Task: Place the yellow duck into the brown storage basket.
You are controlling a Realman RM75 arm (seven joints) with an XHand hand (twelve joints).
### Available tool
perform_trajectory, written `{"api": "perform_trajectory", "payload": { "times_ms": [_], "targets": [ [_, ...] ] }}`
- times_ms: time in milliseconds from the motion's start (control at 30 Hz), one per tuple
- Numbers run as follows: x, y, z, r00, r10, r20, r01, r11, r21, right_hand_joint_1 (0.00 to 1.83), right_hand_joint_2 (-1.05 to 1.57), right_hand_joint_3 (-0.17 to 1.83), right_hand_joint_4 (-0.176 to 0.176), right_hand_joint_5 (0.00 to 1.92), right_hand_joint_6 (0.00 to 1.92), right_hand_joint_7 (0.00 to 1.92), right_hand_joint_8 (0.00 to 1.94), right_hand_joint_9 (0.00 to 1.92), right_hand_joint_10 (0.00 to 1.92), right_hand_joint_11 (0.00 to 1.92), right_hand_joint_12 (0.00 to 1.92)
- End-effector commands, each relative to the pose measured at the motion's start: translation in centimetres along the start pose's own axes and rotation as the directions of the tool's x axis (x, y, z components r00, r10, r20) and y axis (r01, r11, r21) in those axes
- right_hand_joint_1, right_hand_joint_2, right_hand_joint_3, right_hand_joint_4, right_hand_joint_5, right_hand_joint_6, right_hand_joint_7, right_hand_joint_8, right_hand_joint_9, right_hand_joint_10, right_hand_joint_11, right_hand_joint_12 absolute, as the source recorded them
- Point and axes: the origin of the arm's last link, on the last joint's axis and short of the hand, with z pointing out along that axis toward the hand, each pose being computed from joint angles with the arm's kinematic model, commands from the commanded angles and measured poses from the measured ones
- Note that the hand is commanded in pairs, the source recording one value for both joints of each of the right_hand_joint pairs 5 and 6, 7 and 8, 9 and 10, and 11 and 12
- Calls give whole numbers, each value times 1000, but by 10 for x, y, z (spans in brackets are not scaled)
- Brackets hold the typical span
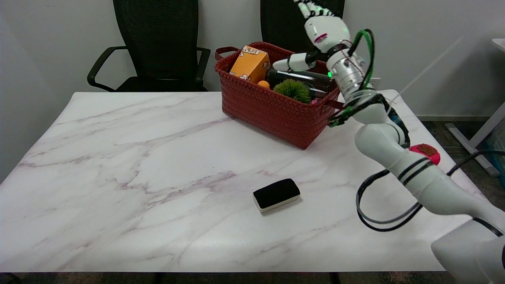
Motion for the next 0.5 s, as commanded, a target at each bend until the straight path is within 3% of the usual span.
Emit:
{"api": "perform_trajectory", "payload": {
  "times_ms": [33, 500],
  "targets": [
    [67, 19, -102, 930, -205, -304, 135, 962, -235, 774, 679, -175, 0, 34, 34, 47, 47, 156, 156, 316, 316],
    [75, -21, -154, 850, -306, -429, 201, 941, -272, 974, 656, -175, 0, 70, 70, 112, 112, 216, 216, 375, 375]
  ]
}}
